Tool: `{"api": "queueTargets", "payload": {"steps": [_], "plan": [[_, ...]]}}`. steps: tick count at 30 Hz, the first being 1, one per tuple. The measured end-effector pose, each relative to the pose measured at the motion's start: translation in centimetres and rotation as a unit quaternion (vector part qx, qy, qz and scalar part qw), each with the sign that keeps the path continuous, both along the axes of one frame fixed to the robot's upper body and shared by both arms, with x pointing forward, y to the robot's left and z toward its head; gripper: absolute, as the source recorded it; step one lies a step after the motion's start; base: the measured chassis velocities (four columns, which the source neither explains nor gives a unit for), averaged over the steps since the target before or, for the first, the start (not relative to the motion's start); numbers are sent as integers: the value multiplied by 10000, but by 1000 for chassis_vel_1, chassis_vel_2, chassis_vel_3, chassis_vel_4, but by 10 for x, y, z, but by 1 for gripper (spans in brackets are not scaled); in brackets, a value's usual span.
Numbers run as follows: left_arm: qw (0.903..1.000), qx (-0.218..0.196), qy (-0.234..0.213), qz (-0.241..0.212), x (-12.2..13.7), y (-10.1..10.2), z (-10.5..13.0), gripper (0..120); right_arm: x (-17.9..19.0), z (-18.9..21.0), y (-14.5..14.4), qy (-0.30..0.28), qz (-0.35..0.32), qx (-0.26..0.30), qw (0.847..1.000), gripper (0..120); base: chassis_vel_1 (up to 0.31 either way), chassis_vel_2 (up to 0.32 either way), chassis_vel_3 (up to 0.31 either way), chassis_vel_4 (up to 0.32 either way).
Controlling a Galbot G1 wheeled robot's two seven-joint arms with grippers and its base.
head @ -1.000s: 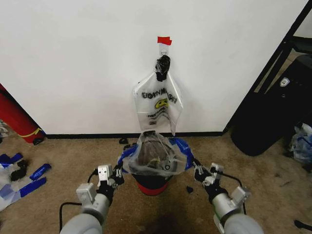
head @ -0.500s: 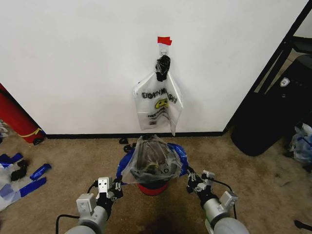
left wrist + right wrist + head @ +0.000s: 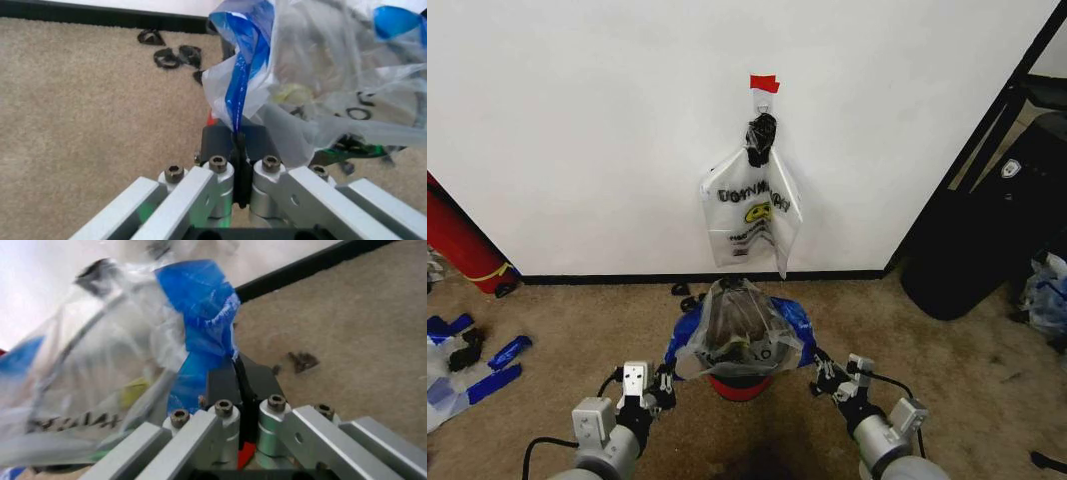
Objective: Pick up the garbage bag from the wall and place it over the trash bin.
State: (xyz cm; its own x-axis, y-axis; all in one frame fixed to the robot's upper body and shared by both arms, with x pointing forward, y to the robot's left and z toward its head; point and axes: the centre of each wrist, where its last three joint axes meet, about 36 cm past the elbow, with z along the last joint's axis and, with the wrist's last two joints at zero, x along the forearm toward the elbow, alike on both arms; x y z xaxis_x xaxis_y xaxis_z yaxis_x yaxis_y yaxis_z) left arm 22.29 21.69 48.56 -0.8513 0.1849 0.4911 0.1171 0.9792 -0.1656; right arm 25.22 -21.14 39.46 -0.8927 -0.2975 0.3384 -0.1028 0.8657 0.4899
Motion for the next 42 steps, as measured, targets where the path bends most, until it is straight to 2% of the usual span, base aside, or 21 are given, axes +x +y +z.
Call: {"api": "queueTargets", "payload": {"steps": [3, 8, 14, 22, 29, 34, 42], "plan": [[9999, 89, 53, -4, 0, 1, -1, 0, 4, 2, -6, 79, -71, -35, 9999, 0, 0, 0, 0, 0], [9990, 244, 366, -3, 4, 1, -15, 0, 17, -4, -13, 358, -216, -196, 9989, 0, 0, 0, 0, 0], [9971, 198, 726, 75, 20, -1, -36, 0, 40, -11, -5, 420, -211, -244, 9986, 0, 0, 0, 0, 0], [9966, 193, 792, 104, 37, -2, -51, 0, 61, -23, 5, 551, -122, -321, 9979, 0, 0, 0, 0, 0], [9969, 94, 758, 172, 49, -19, -68, 0, 74, -49, 7, 562, -168, -604, 9965, 0, 0, 0, 0, 0], [9981, 191, 554, 164, 53, -26, -76, 0, 76, -49, 7, 437, -156, -542, 9974, 0, 0, 0, 0, 0], [9979, 231, 568, 194, 55, -31, -90, 0, 87, -58, 7, 400, -159, -660, 9969, 0, 0, 0, 0, 0]]}}
